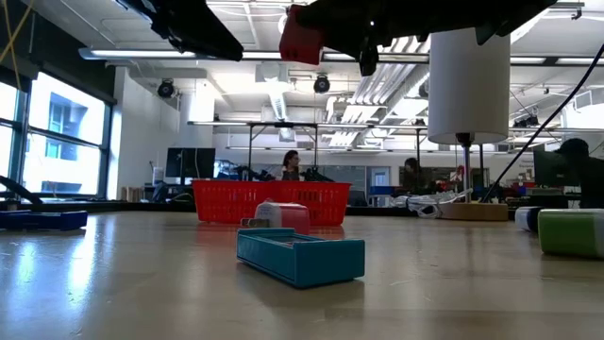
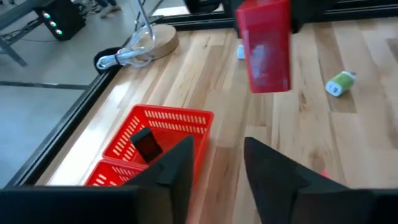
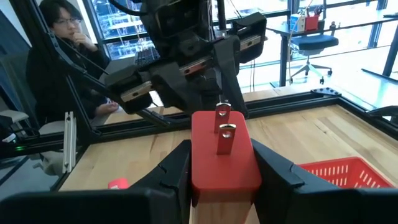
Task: Pick & Place Office items
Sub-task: Put the red charger adapter into the left red bin
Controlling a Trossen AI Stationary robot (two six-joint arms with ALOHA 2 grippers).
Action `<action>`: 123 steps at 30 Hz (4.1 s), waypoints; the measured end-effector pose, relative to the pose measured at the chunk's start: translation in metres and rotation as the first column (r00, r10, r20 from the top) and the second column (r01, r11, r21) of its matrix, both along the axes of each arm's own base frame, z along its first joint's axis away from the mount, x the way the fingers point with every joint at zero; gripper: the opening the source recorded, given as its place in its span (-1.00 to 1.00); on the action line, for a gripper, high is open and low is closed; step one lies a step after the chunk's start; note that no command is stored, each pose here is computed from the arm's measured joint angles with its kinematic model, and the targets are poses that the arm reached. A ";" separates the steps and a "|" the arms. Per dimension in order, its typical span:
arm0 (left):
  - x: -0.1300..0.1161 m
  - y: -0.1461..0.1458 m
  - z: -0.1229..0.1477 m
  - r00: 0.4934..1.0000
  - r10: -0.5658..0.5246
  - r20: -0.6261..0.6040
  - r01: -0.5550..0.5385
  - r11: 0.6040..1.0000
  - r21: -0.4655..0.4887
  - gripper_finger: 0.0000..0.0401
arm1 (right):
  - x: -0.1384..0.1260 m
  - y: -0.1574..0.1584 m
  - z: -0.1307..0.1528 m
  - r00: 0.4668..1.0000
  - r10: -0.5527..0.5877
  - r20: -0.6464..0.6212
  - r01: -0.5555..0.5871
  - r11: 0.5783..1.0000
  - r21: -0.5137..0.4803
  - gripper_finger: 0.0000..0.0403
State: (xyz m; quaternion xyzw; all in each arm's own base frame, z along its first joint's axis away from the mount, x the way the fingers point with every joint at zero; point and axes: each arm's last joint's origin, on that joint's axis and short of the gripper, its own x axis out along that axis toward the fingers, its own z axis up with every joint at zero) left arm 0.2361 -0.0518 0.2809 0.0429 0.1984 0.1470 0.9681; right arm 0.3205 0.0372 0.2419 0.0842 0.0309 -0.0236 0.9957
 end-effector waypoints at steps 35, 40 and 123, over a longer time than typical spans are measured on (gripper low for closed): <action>0.030 -0.007 -0.012 0.996 -0.035 0.078 0.035 0.999 -0.007 -0.05 | 0.000 0.002 0.001 0.997 0.074 0.011 -0.073 0.997 -0.040 -0.44; 0.044 -0.006 -0.024 0.997 -0.026 0.066 0.026 1.000 0.010 -0.05 | 0.000 0.002 0.001 0.997 0.077 0.012 -0.076 0.996 -0.040 -0.44; 0.063 0.008 -0.018 0.959 -0.134 0.249 0.171 0.976 -0.133 -0.45 | -0.015 0.005 0.003 0.989 0.046 -0.141 -0.061 0.993 -0.099 0.64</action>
